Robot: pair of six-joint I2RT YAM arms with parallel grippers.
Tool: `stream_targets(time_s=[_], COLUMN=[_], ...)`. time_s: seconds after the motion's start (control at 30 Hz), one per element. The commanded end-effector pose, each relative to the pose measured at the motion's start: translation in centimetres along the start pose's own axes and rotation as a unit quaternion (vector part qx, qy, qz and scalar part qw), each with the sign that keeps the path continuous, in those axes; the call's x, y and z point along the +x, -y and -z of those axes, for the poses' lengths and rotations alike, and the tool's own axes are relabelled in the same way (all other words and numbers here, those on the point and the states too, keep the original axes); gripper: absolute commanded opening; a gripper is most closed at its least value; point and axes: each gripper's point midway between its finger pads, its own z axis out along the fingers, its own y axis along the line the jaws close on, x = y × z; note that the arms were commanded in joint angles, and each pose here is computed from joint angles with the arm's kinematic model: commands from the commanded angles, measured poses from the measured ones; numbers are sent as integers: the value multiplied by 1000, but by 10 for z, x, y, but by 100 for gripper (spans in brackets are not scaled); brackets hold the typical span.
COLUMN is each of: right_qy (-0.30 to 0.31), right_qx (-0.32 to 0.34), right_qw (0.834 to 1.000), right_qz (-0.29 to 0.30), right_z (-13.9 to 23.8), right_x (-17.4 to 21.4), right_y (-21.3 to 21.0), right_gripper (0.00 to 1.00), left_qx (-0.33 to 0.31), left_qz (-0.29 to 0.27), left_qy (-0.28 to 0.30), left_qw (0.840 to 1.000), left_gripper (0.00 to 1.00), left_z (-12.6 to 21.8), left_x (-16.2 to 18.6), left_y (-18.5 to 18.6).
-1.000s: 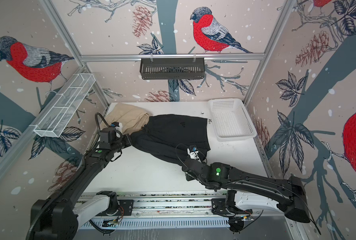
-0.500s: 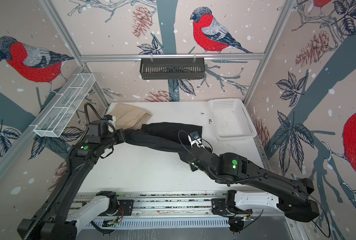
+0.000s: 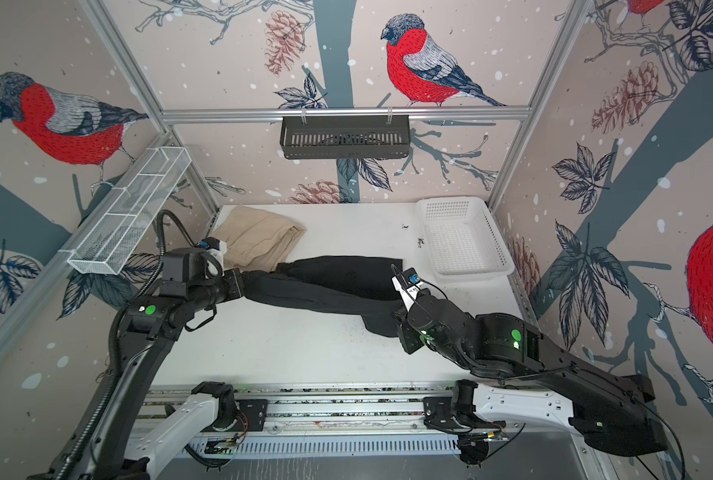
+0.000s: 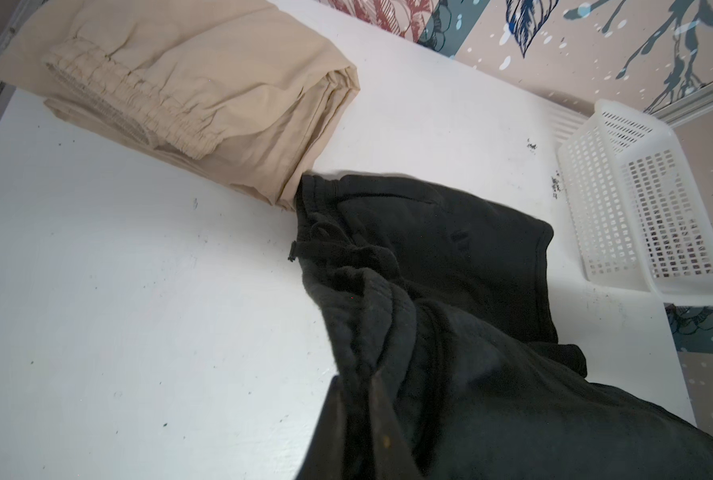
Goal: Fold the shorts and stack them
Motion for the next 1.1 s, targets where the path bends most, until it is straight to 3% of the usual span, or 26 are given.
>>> stream_targets(time_s=[0.0, 0.17, 0.43, 0.73, 0.87, 1.07], right_qy=[-4, -5, -21, -112, -113, -83], right_qx=[-2, 18, 22, 29, 12, -18], right_qw=[1000, 1000, 999, 992, 992, 994], right_qz=[-2, 7, -17, -51, -51, -62], right_z=[-4, -24, -75, -126, -121, -77], right_x=[-1, -16, -41, -33, -42, -34], right_y=[-1, 19, 86, 132, 125, 96], right_gripper=[2, 1, 1, 1, 1, 1], left_qx=[-14, -9, -23, -86, -105, -94], left_qz=[7, 12, -3, -28, -37, -36], left_qy=[-31, -41, -70, -108, -117, -89], left_qw=[999, 999, 997, 990, 987, 991], left_gripper=[0, 0, 0, 0, 0, 0], left_z=[2, -2, -44, -99, -102, -77], left_x=[20, 29, 25, 1, -20, -27], left_y=[-8, -9, -16, -34, -34, -26])
